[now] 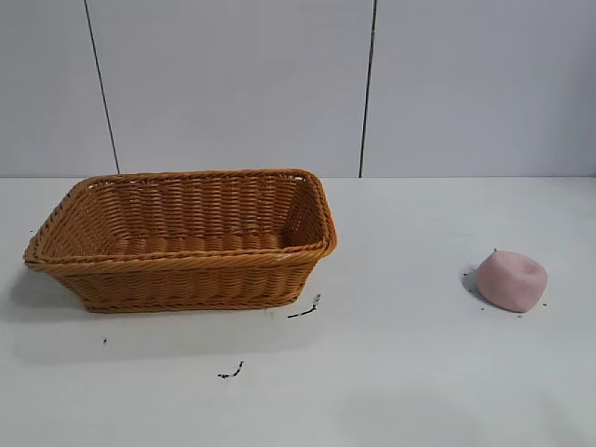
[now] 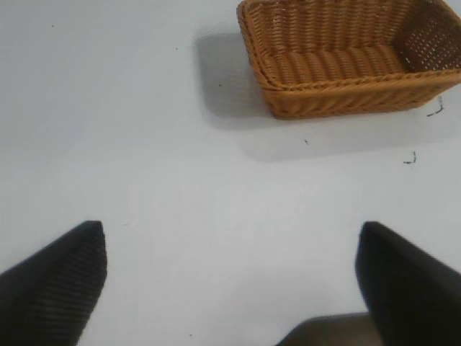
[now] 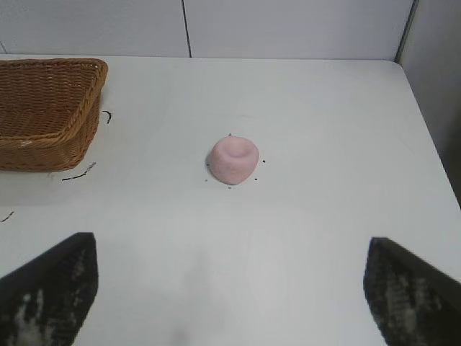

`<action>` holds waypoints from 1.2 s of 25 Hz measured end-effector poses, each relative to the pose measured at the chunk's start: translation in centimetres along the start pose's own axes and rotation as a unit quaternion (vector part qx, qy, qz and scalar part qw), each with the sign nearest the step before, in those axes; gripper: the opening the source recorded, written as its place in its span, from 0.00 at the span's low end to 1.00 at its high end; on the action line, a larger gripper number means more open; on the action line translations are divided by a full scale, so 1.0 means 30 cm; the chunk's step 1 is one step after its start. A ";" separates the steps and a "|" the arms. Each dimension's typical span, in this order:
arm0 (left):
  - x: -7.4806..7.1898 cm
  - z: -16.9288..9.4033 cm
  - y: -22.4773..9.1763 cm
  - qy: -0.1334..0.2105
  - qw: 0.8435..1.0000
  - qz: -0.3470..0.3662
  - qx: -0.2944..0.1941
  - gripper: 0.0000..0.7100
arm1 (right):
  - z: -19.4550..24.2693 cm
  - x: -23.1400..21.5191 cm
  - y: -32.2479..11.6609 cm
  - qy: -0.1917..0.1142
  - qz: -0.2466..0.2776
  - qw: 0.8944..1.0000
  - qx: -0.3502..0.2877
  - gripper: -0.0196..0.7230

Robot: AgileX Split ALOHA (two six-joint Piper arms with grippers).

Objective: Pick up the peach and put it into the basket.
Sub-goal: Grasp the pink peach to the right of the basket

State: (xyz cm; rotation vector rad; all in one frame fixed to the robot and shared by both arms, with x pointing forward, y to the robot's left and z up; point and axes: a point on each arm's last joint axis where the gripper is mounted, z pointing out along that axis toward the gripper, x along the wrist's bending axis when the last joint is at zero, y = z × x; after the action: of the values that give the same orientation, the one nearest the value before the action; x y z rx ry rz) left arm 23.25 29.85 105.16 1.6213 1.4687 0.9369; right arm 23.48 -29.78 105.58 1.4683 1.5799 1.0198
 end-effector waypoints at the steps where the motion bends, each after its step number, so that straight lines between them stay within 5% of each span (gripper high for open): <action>1: 0.000 0.000 0.000 0.000 1.000 0.000 0.000 0.97 | 0.000 0.000 0.000 0.000 0.000 1.000 0.000 0.95; 9: 0.000 0.000 0.000 0.000 1.000 0.000 0.000 0.97 | 0.002 -0.001 0.004 -0.001 -0.001 1.000 0.004 0.95; 16: 0.000 0.000 0.000 0.000 1.000 0.000 0.000 0.97 | 0.103 -0.003 0.172 -0.001 0.000 0.995 0.102 0.95; 22: 0.000 0.000 0.000 0.000 1.000 0.000 0.000 0.97 | 0.345 -0.007 0.337 -0.001 0.001 0.976 0.217 0.95; 30: 0.000 0.000 0.000 0.000 1.000 0.000 0.000 0.97 | 0.803 -0.012 0.436 0.004 -0.008 0.936 0.352 0.95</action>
State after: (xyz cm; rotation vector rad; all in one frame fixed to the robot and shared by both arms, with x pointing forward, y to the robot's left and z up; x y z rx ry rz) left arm 23.25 29.85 105.16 1.6213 1.4687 0.9369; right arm 50.76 -28.14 107.58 1.8996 2.0795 0.4452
